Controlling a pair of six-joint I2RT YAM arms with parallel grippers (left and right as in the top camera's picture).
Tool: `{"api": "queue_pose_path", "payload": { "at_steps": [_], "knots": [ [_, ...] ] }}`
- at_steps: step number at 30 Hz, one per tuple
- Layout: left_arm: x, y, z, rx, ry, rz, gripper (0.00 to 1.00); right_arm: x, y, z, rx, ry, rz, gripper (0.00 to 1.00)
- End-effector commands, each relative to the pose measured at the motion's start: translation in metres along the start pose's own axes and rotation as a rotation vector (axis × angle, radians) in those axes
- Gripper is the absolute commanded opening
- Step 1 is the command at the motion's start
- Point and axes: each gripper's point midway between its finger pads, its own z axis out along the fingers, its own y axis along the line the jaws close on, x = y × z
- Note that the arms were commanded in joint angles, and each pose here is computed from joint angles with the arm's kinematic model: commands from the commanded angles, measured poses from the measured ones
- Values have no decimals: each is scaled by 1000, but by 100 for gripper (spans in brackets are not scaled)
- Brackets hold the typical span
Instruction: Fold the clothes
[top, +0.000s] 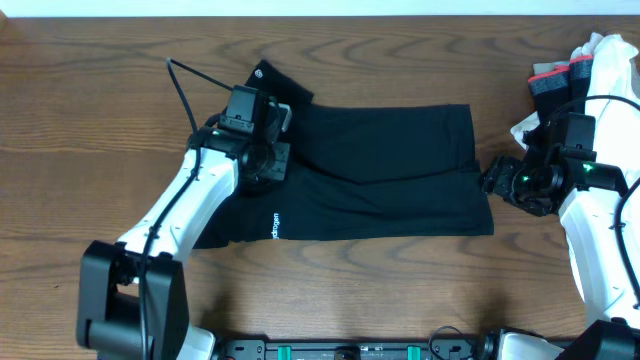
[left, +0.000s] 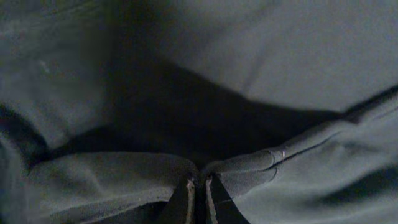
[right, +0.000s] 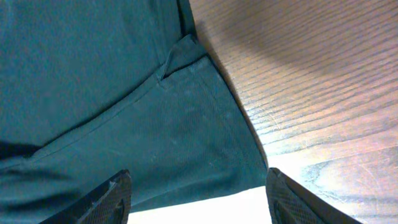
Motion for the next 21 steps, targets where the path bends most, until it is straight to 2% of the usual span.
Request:
{"api": "queue_pose_path", "payload": {
  "at_steps": [1, 2, 3, 5, 6, 8, 11, 13, 15, 21],
  "knots": [
    [0, 0, 15, -2, 23, -6, 9, -3, 0, -3, -8, -10, 12, 67],
    [2, 0, 18, -2, 31, -6, 16, -3, 0, -3, -7, -8, 13, 67],
    [4, 0, 21, -2, 40, -6, 27, -2, 0, -3, -7, -7, 13, 67],
    [6, 0, 24, -5, 53, -8, 56, -2, 0, -3, -6, -4, 13, 67],
    [7, 2, 24, -15, 57, -9, 61, -1, 0, -3, -6, -3, 13, 67],
    [10, 8, 20, -48, 65, -12, 62, -1, 0, -3, -5, -1, 14, 67],
    [18, 14, 11, -88, 93, -18, 76, -1, -1, -3, -5, -1, 14, 67],
    [27, 18, 5, -108, 127, -26, 76, -1, -1, -3, -5, -1, 14, 67],
    [35, 18, 3, -109, 160, -31, 72, -1, 0, -3, -5, -1, 14, 67],
    [51, 12, 9, -106, 208, -15, 33, -2, 0, -3, -7, -7, 13, 67]
  ]
}}
